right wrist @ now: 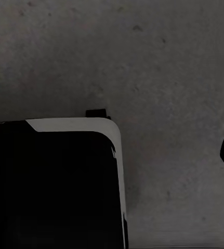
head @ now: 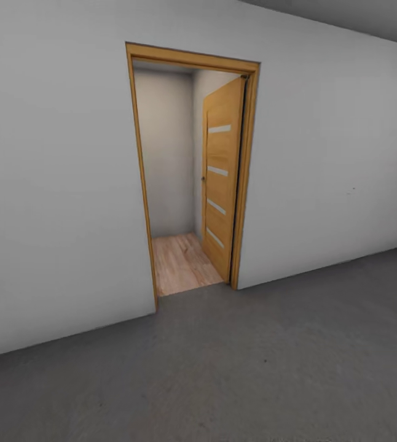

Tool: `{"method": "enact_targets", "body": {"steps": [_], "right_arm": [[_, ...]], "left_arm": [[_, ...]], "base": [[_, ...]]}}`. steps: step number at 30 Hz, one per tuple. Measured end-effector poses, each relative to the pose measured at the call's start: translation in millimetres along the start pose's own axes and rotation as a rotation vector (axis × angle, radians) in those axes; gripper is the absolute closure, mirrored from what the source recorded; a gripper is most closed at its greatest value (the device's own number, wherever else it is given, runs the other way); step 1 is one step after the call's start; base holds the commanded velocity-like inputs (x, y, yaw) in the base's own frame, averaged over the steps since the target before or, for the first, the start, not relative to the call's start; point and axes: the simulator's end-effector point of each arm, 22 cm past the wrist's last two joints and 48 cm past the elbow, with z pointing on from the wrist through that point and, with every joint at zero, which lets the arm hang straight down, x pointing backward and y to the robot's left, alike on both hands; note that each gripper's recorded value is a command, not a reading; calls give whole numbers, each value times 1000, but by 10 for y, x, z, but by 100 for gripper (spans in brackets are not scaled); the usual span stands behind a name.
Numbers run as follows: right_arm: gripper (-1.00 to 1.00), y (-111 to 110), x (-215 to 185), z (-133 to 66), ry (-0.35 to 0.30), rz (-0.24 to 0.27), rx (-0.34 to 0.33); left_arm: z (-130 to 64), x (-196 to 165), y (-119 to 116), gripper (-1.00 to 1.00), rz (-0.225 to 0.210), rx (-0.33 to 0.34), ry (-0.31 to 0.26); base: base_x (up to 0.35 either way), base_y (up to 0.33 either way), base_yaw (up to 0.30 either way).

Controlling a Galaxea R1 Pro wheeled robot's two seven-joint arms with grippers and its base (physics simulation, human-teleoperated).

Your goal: Move the two storage containers from the living room to the garage. In the garage, place one container on the floor and stack the other container on top of it (either order is fine).

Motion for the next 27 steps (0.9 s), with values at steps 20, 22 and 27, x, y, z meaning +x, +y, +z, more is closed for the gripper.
{"method": "enact_targets", "body": {"steps": [20, 22, 27], "right_arm": [[-100, 14, -1, 0, 0, -6, -2], [-100, 15, -1, 0, 0, -9, -3], [-100, 20, -1, -2, -1, -16, -5]], "left_arm": [[1, 4, 17, -100, -4, -2, 1], [1, 6, 15, -100, -4, -2, 2], [-1, 9, 19, -100, -4, -2, 2]], "base": [[0, 0, -226], [33, 0, -17], [174, 0, -6]]}}
